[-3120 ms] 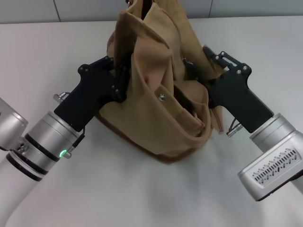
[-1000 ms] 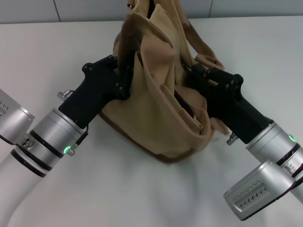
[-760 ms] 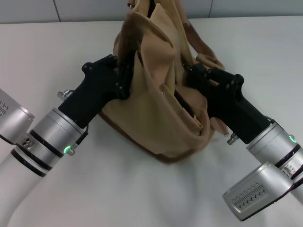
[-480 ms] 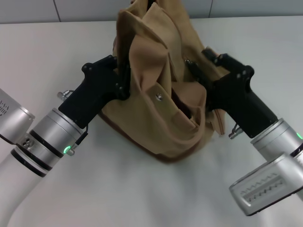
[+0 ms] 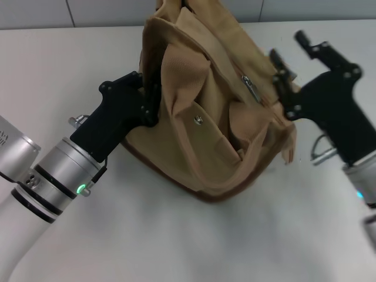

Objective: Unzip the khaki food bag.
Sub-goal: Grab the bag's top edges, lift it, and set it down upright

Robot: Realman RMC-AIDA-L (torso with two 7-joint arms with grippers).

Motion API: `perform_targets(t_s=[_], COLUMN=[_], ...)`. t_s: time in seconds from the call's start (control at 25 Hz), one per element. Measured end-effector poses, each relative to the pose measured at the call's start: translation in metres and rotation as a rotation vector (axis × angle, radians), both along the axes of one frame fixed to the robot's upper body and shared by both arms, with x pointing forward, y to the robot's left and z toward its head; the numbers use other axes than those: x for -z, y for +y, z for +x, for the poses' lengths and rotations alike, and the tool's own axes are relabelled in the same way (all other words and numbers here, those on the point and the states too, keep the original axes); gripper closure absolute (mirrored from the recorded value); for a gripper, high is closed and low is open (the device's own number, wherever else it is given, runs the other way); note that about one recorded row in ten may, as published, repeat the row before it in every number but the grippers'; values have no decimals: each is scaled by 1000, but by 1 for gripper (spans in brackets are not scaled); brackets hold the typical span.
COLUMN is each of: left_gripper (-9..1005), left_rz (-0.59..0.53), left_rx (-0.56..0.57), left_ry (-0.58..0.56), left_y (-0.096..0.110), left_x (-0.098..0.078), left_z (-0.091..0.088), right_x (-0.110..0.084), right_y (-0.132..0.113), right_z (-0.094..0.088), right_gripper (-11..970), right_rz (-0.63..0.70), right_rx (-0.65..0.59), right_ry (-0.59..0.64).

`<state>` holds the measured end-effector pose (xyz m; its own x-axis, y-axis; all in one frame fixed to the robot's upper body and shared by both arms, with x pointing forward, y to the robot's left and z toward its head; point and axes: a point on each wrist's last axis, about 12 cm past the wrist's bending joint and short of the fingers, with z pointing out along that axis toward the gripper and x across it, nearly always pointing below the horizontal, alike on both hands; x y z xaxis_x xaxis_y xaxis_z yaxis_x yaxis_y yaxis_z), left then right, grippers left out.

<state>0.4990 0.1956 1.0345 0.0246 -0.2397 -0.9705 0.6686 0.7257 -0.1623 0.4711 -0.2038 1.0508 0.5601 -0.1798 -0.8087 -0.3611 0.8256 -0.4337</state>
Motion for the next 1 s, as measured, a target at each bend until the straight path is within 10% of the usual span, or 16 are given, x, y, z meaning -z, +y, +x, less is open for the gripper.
perform_targets(t_s=[0.44,1.0], left_gripper=[945,945], left_rz=[-41,-17], left_rx=[4,59], left_ry=[11,1], left_y=[4,1], left_x=[0,0], left_z=[-5,-6], right_x=[-23,-34], right_y=[-72,-78], right_z=[10,53], right_gripper=[581,588], right_rz=[123,283], right_rx=[-615,-621], right_ry=[441,915])
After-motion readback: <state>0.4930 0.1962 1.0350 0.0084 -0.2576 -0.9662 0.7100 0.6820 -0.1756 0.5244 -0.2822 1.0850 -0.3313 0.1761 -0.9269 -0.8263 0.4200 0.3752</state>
